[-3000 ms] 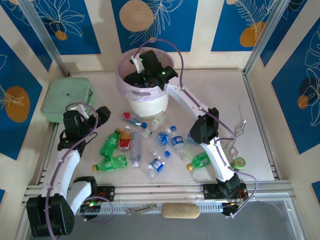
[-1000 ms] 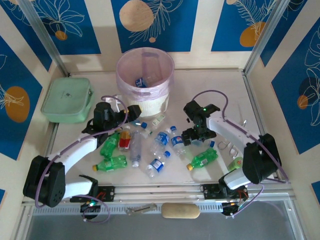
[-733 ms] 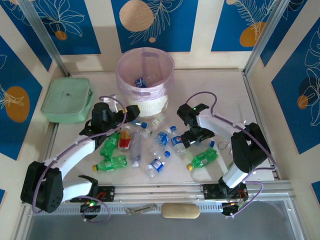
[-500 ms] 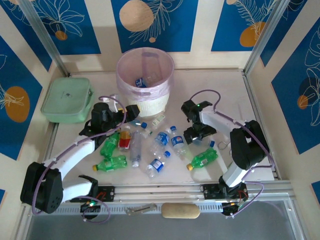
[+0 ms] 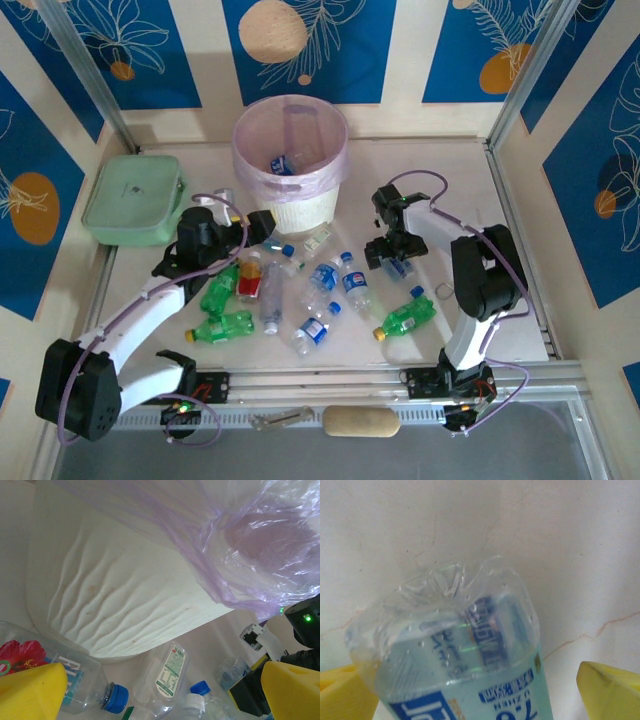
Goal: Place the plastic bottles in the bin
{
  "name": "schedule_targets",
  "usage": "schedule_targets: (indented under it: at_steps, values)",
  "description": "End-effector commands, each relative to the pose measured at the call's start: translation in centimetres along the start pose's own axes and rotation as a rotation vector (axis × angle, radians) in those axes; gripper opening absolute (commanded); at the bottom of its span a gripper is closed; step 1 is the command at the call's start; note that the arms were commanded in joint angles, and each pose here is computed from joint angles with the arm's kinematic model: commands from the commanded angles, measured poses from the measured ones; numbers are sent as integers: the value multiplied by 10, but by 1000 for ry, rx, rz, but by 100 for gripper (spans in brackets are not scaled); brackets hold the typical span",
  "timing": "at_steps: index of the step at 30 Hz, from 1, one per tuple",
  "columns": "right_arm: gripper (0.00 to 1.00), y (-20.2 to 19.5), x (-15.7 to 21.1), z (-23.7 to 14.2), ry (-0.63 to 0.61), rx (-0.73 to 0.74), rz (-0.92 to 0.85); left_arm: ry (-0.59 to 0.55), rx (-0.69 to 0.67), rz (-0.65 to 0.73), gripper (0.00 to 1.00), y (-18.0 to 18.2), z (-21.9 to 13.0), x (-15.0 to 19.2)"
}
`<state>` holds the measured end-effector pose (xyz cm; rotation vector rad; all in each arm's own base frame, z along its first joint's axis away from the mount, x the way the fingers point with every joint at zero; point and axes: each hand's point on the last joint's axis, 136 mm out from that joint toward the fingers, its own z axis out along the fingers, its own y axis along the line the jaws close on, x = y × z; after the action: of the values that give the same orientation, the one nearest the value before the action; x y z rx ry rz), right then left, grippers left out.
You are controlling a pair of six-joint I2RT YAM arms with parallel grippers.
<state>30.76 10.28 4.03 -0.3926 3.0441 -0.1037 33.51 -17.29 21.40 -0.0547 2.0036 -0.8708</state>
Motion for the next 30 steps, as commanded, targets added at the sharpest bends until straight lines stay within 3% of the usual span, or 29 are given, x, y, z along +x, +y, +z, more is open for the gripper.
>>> schedule_targets:
  at_steps: [1, 9, 19, 22, 30]
  values:
    - [99, 8, 5, 10, 25, -46, -5, -10, -9, 19, 99, 0, -3, -1]
    - [90, 9, 8, 21, 51, -55, 3, -17, -3, 16, 99, -3, -2, -5]
    - [67, 8, 6, 17, 40, -56, 8, -24, -5, 20, 99, -4, -3, -8]
    - [59, 8, 4, 12, 22, -60, 9, -28, -11, 22, 100, -3, -3, -8]
    - [51, 5, -11, -19, -71, -69, 31, -48, -42, 28, 100, 3, -8, -11]
